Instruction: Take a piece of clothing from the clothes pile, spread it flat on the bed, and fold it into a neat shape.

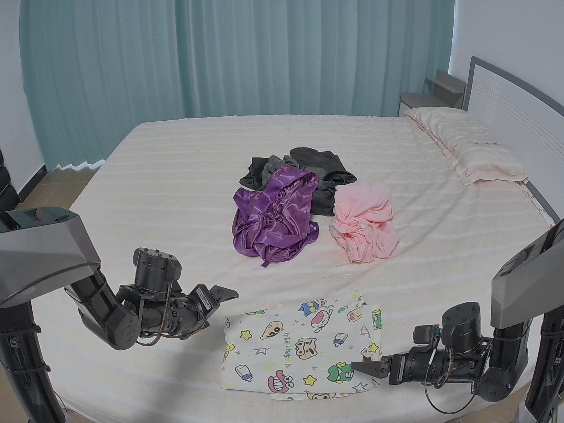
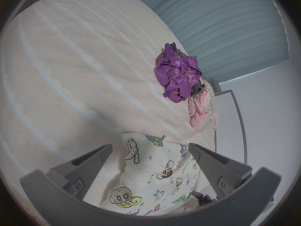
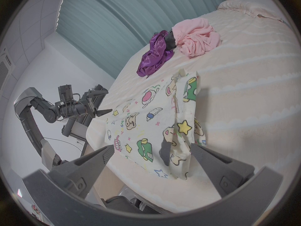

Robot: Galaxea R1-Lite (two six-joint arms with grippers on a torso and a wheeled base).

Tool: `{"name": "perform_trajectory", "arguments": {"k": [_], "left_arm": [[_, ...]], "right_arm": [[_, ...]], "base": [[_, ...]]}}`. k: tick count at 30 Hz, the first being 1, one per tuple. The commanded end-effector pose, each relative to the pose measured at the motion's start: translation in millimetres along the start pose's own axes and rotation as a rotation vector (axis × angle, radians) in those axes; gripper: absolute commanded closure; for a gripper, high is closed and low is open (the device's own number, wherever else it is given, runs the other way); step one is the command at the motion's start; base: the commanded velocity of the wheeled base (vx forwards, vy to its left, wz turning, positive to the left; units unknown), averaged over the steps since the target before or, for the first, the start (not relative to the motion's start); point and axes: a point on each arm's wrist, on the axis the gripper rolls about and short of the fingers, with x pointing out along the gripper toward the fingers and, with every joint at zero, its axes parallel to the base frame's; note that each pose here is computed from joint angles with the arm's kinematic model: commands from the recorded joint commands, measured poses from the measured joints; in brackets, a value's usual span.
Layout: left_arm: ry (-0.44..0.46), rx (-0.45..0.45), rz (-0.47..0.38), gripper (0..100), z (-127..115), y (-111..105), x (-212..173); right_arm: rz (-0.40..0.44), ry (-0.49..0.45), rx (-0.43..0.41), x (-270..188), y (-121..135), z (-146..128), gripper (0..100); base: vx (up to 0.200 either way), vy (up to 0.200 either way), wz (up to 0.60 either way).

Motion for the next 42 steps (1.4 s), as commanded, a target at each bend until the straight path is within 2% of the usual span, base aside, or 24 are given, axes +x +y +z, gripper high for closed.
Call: {"name": "perform_trajectory", "arguments": {"k": [1, 7, 8, 17, 34, 35, 38, 42], "left_arm": [[0.001, -0.004, 0.005, 0, 0, 2, 3], [0.002, -0.001, 0.004, 0, 0, 2, 3], [0.001, -0.002, 0.005, 0, 1, 2, 3], [0.004, -0.001, 0.010, 0, 0, 3, 5], [0.005, 0.000, 0.015, 0, -1, 4, 6], [0.006, 0.000, 0.016, 0, -1, 4, 6], [0.006, 0.000, 0.016, 0, -1, 4, 6], [0.006, 0.000, 0.016, 0, -1, 4, 7]], "right_arm": [[-0.032, 0.062, 0.012, 10, -9, -13, 0], [-0.036, 0.071, 0.013, 14, -11, -14, 0], [-0.035, 0.073, 0.013, 13, -10, -15, 100], [-0.078, 0.122, -0.075, 1, -18, -22, 100], [-0.114, 0.209, -0.107, -3, -20, -29, 100], [-0.117, 0.216, -0.117, -4, -20, -30, 0], [-0.123, 0.177, -0.139, -6, -22, -24, 0], [-0.145, 0.010, -0.175, -24, -28, 4, 0]], "base": [[0.000, 0.000, 0.00], [0.000, 0.000, 0.00], [0.000, 0.000, 0.00], [0.000, 0.000, 0.00], [0.000, 0.000, 0.00], [0.000, 0.000, 0.00], [0.000, 0.000, 0.00], [0.000, 0.000, 0.00]]}}
